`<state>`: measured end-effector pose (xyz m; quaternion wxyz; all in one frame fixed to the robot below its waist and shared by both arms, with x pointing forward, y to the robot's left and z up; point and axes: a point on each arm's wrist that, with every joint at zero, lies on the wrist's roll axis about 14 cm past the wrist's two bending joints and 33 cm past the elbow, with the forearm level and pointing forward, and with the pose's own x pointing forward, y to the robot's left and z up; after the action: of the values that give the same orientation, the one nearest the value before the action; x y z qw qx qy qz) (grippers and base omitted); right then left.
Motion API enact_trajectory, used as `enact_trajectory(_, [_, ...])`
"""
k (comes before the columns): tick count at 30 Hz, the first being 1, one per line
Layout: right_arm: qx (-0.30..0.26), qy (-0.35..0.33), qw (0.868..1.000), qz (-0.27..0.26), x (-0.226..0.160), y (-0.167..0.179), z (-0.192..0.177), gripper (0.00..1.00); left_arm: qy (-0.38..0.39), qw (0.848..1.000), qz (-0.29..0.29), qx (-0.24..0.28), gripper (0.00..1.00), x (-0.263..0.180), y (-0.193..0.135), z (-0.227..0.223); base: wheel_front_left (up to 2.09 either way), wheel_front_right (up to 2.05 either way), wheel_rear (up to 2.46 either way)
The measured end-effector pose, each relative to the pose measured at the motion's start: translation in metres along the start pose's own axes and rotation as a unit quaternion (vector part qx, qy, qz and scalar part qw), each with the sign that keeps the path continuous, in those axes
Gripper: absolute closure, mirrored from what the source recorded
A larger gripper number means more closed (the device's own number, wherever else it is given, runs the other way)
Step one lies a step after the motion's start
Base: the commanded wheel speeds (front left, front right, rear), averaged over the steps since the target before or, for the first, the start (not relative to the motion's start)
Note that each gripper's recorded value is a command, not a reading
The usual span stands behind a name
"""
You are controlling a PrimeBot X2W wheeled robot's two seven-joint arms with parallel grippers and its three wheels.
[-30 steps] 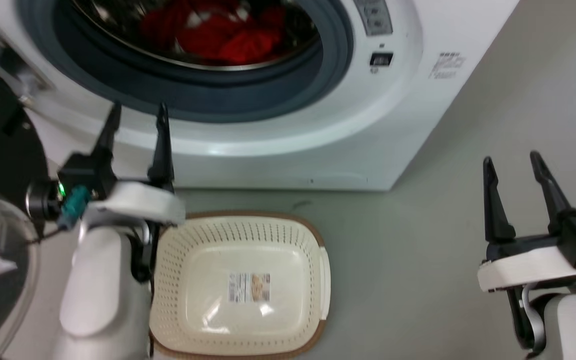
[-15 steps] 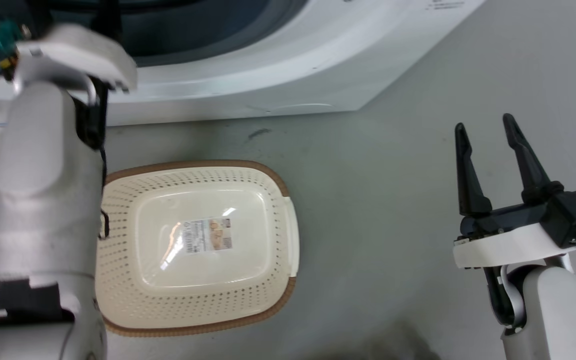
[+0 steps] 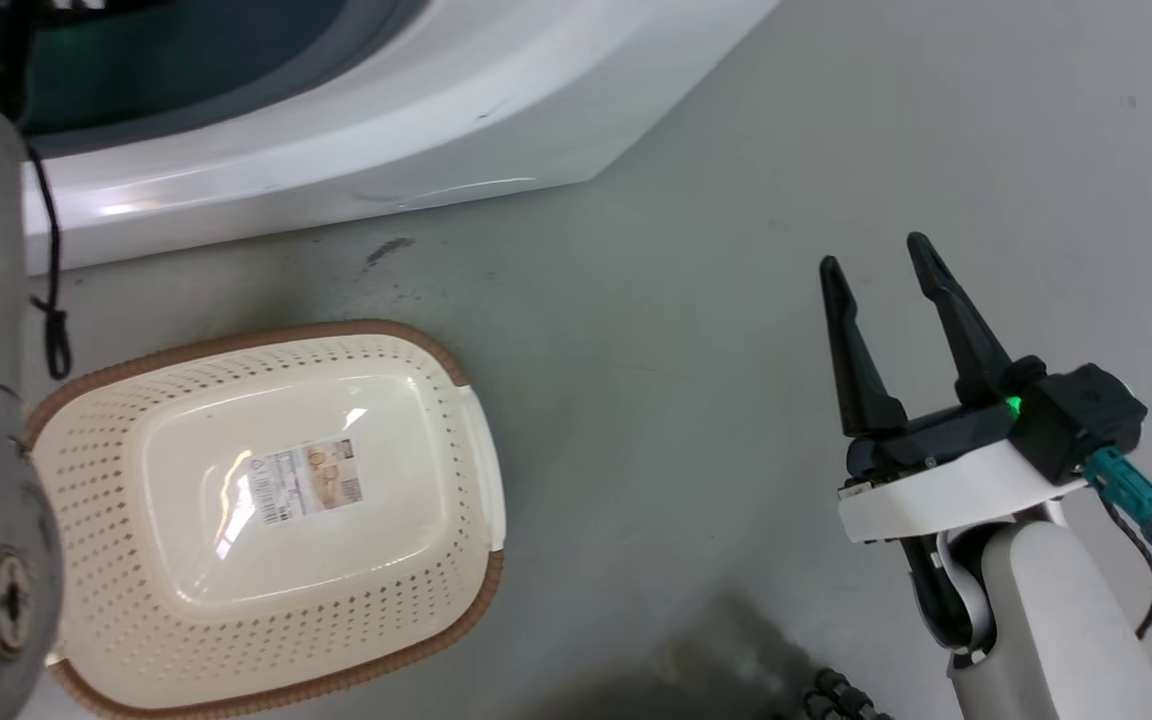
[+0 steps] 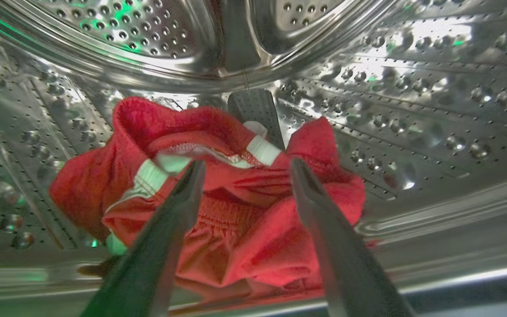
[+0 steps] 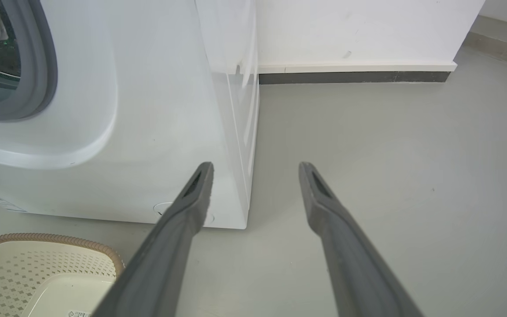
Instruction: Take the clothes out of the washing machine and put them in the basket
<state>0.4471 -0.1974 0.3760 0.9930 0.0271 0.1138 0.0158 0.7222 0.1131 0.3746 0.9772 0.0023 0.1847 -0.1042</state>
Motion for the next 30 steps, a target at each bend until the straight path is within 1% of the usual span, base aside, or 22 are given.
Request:
enact_trajectory(4, [0.006, -0.002, 1.0, -0.005, -0.003, -0.003, 0.003, 0.0, 0.061, 0.998, -0.001, -0.005, 0.0, 0.01, -0.001, -0.017, 0.0, 0.0, 0.0])
enact_trajectory(8, [0.011, 0.001, 1.0, -0.012, -0.009, -0.007, 0.003, 0.0, 0.123, 0.992, -0.007, -0.017, 0.0, 0.016, -0.006, -0.036, 0.0, 0.0, 0.0])
enact_trajectory(12, [0.014, 0.005, 1.0, -0.018, -0.013, -0.01, 0.002, 0.0, 0.191, 0.981, -0.006, -0.03, 0.0, 0.017, -0.008, -0.054, 0.0, 0.0, 0.0])
enact_trajectory(15, [0.016, 0.008, 1.0, -0.02, -0.016, -0.011, 0.001, 0.0, 0.225, 0.974, 0.001, -0.033, 0.0, 0.017, -0.006, -0.062, 0.0, 0.0, 0.0])
enact_trajectory(16, [0.018, 0.009, 1.0, -0.021, -0.017, -0.011, 0.0, 0.0, 0.233, 0.972, 0.005, -0.034, 0.28, 0.017, -0.005, -0.063, 0.0, 0.0, 0.0])
enact_trajectory(17, [0.019, 0.009, 1.0, -0.022, -0.017, -0.012, 0.0, 0.0, 0.244, 0.969, 0.008, -0.034, 0.61, 0.016, -0.004, -0.065, 0.0, 0.0, 0.0])
enact_trajectory(18, [0.019, 0.01, 1.0, -0.022, -0.018, -0.012, 0.0, 0.0, 0.25, 0.968, 0.011, -0.035, 1.0, 0.016, -0.003, -0.065, 0.0, 0.0, 0.0])
enact_trajectory(21, [0.022, 0.012, 0.999, -0.023, -0.019, -0.012, -0.001, 0.0, 0.246, 0.968, 0.023, -0.033, 1.0, 0.018, 0.001, -0.065, 0.0, 0.0, 0.0])
enact_trajectory(24, [0.025, 0.012, 0.999, -0.024, -0.02, -0.012, -0.001, 0.0, 0.218, 0.975, 0.035, -0.031, 1.0, 0.021, 0.007, -0.055, 0.0, 0.0, 0.0])
enact_trajectory(27, [0.026, 0.011, 0.999, -0.025, -0.02, -0.013, 0.0, 0.0, 0.148, 0.988, 0.037, -0.029, 1.0, 0.024, 0.009, -0.03, 0.0, 0.0, 0.0])
enact_trajectory(30, [0.027, 0.005, 0.999, -0.023, -0.021, -0.011, 0.004, 0.0, 0.081, 0.996, 0.037, -0.018, 1.0, 0.021, 0.008, -0.012, 0.0, 0.0, 0.0])
